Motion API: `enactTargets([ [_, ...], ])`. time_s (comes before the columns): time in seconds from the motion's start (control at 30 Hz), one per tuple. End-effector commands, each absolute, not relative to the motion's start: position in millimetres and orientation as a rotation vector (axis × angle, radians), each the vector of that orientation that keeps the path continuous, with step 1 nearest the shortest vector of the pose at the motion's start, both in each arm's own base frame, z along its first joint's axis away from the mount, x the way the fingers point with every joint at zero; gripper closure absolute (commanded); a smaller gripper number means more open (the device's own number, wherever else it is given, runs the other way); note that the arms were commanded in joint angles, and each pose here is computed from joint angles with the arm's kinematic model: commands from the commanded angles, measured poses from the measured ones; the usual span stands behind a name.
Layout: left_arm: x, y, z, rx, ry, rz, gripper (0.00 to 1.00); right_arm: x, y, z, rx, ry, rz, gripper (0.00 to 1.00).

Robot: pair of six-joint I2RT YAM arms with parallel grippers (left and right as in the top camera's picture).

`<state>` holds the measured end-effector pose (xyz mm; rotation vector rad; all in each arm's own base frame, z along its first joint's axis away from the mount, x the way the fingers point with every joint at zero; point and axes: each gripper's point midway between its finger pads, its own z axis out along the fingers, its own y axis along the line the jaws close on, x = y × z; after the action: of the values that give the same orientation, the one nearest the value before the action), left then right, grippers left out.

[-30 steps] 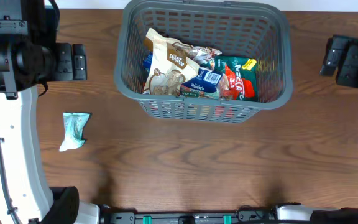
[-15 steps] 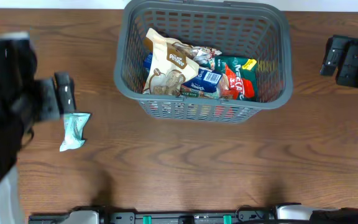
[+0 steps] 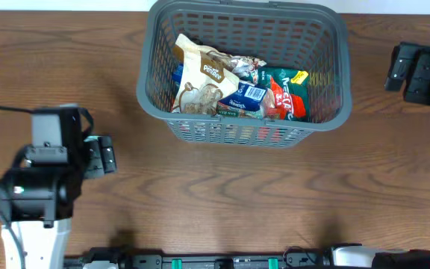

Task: Pack container
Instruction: 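Grasp the mint-green wipes packet with the left gripper and lift it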

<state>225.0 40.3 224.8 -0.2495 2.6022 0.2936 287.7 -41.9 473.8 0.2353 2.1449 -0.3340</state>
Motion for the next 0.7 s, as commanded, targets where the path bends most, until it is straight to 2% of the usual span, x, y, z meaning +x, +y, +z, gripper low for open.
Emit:
enactTargets([
  [0.0, 217.3, 42.7, 171.3, -0.23, 2.675, 0.333, 0.02, 287.2, -45.4, 474.8, 0.265, 2.138, -0.342, 0.01],
  [0.07, 226.9, 42.3, 145.5, -0.146, 2.673, 0.349, 0.02, 287.2, -45.4, 474.8, 0.265, 2.138, -0.342, 0.01],
  [0.2, 245.7, 42.8, 126.7, 0.007, 2.662, 0.381, 0.01, 287.2, -45.4, 474.8, 0.265, 2.138, -0.342, 0.01],
  [0.4, 243.9, 55.2, 94.6, 0.187, 2.816, 0.445, 0.02, 287.2, -45.4, 474.8, 0.265, 2.138, -0.342, 0.01],
  [0.67, 234.5, 72.2, 70.4, 0.036, 2.934, 0.336, 0.01, 287.2, -45.4, 474.8, 0.265, 2.138, -0.342, 0.01],
])
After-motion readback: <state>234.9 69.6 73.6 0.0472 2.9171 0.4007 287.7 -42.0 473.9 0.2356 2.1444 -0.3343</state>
